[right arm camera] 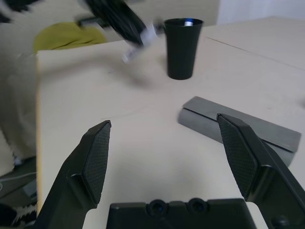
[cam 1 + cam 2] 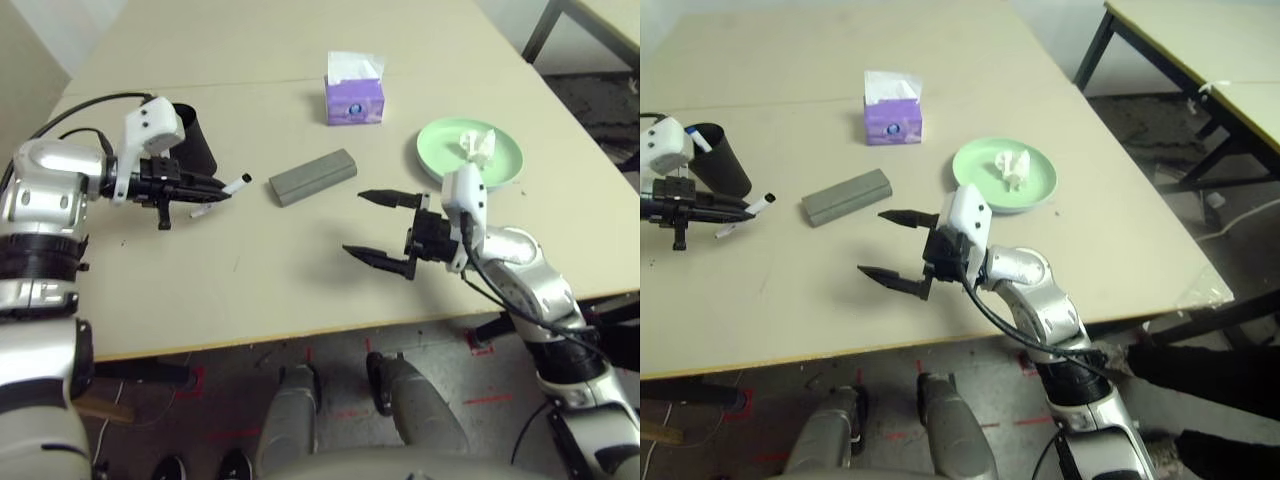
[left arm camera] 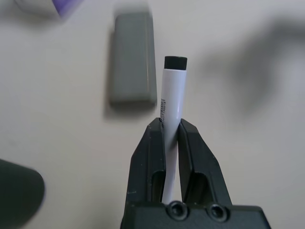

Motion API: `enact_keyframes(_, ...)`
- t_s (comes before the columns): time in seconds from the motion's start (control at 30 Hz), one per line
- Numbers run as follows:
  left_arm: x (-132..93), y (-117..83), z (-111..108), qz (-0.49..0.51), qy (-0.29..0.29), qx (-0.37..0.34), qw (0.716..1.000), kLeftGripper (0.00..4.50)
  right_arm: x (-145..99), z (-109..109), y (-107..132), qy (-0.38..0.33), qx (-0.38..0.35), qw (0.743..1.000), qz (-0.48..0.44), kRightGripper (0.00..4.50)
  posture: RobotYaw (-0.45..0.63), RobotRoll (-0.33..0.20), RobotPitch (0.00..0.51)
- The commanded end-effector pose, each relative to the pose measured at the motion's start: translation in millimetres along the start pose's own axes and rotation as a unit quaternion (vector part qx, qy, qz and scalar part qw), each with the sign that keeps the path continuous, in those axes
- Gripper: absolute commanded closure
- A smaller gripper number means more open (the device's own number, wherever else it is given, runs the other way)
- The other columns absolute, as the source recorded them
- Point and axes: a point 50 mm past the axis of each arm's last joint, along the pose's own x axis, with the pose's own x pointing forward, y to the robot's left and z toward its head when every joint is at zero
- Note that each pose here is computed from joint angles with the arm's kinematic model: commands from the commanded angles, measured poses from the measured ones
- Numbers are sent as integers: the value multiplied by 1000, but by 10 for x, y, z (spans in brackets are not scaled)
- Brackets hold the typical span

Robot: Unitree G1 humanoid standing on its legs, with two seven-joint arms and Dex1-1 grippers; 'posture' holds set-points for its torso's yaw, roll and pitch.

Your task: Organize and tidy the items on the table.

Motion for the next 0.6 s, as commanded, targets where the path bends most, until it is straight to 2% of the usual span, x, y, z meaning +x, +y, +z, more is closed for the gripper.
enact_keyframes(0.03, -93, -33, 150, 45, -62, -6, 997, 4253, -6, -25, -63, 13, 0, 1000, -22, 0, -84, 0, 182)
enact_keyframes(0.17, -223, 71, 218, 151, -110, -7, 982, 4253, -1, -54, -87, 22, -5, 999, -30, 0, -74, 0, 181)
enact_keyframes(0.3, -335, 189, 221, 236, -132, -8, 963, 4253, 3, -61, -109, 24, -7, 999, -37, 0, -70, 0, 182)
enact_keyframes(0.43, -457, 360, 233, 333, -153, 6, 930, 4253, 9, -67, -136, 24, -5, 998, -49, 0, -65, 0, 183)
enact_keyframes(0.6, -437, 526, 150, 398, -151, 10, 905, 4253, 25, -68, -118, 24, -5, 999, -45, 0, -68, 0, 183)
